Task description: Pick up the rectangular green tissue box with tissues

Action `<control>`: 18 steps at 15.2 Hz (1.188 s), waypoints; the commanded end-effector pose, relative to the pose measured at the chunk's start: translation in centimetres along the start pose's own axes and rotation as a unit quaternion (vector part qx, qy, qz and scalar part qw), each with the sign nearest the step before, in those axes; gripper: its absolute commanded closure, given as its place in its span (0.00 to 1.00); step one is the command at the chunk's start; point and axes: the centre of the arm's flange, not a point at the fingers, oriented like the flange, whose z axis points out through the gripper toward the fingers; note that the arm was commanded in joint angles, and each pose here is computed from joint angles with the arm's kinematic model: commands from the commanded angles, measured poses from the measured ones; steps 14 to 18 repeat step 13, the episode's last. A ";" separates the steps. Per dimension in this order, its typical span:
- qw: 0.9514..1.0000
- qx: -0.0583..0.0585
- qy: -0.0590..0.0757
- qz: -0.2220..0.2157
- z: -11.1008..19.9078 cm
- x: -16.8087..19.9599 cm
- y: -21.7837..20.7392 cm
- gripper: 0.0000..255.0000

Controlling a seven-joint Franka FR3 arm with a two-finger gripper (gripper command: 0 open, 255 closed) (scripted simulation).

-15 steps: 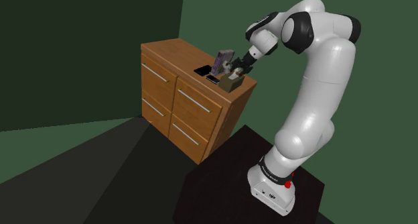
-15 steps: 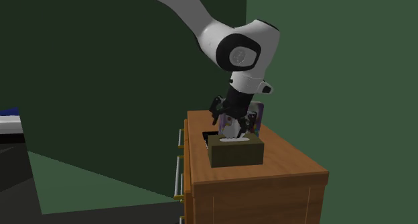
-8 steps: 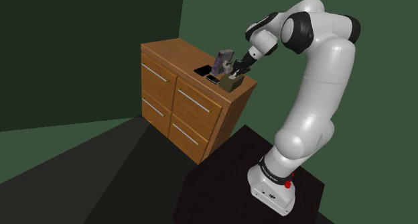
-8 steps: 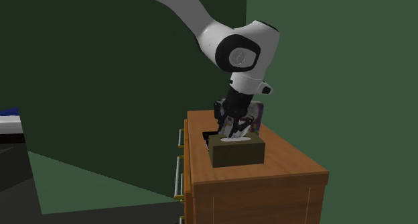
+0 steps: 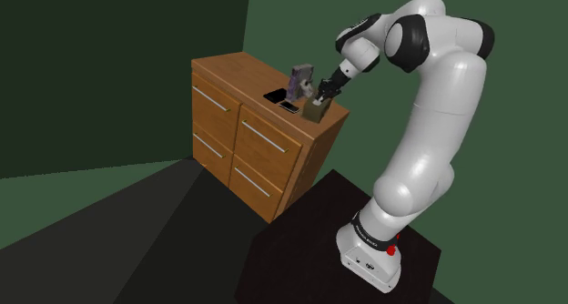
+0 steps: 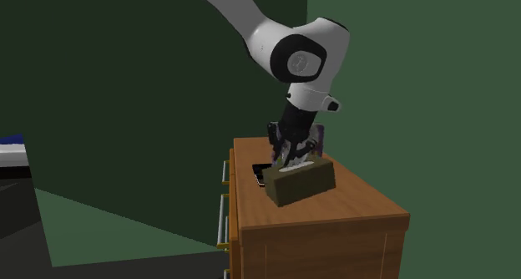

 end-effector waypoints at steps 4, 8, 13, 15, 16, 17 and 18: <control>1.000 0.000 -0.001 -0.001 -2.4 0.5 -1.0 1.00; 1.000 0.000 -0.001 -0.001 -4.3 0.8 -1.8 1.00; 1.000 0.000 -0.001 -0.001 -5.9 1.1 -2.4 1.00; 1.000 0.000 -0.001 -0.001 -5.9 1.1 -2.4 1.00; 1.000 0.000 -0.001 -0.001 -5.9 1.1 -2.4 1.00; 1.000 0.000 -0.001 -0.001 -5.9 1.1 -2.4 1.00; 1.000 0.000 -0.001 -0.001 -5.9 1.1 -2.4 1.00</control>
